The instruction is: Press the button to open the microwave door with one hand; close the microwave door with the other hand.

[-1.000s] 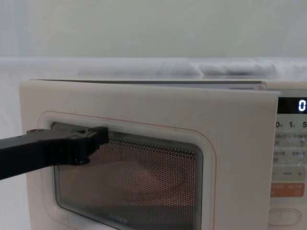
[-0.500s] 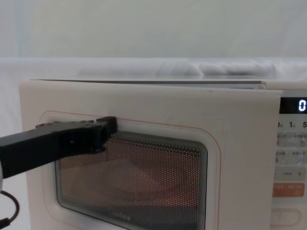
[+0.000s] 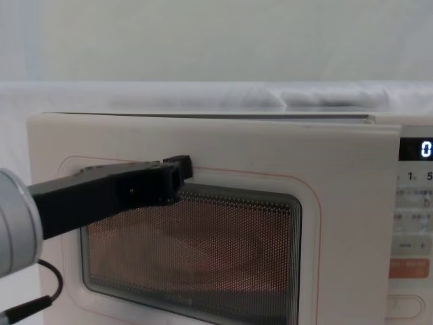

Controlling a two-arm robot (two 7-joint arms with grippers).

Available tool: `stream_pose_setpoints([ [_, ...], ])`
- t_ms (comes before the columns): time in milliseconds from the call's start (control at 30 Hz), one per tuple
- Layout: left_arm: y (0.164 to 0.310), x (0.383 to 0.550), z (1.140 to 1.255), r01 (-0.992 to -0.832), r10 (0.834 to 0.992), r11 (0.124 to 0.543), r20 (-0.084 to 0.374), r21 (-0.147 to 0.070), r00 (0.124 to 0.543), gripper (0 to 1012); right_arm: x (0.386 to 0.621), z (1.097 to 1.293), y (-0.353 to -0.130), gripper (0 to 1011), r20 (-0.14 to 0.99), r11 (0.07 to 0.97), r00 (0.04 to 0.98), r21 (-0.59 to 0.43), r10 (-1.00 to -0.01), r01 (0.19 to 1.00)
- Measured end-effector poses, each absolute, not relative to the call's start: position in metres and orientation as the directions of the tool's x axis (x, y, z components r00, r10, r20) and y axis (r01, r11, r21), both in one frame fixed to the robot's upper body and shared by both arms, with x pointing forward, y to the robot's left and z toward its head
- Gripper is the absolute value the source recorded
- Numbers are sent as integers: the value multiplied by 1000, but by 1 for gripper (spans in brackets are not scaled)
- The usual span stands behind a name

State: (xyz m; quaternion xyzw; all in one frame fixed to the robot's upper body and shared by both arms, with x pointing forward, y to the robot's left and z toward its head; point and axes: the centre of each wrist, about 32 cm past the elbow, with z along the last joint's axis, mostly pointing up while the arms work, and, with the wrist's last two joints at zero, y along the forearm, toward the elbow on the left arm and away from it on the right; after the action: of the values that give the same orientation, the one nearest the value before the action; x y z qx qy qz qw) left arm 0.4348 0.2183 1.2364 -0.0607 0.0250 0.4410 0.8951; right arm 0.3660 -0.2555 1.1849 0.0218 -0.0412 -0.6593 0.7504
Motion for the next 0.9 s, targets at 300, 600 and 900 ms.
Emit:
stream_pose_setpoints([
  [300,211,441,1239,-806,801,585,-92,-90,592,0,366,1185,-256,1002,33,130,127,87,-991,988],
  [600,206,445,1241,-815,812,569,-84,-109,578,0,366,1185,-256,1002,33,130,127,87,-991,988],
  [900,203,452,1240,-831,830,543,-79,-119,553,0,366,1185,-256,1002,33,130,127,87,-991,988],
])
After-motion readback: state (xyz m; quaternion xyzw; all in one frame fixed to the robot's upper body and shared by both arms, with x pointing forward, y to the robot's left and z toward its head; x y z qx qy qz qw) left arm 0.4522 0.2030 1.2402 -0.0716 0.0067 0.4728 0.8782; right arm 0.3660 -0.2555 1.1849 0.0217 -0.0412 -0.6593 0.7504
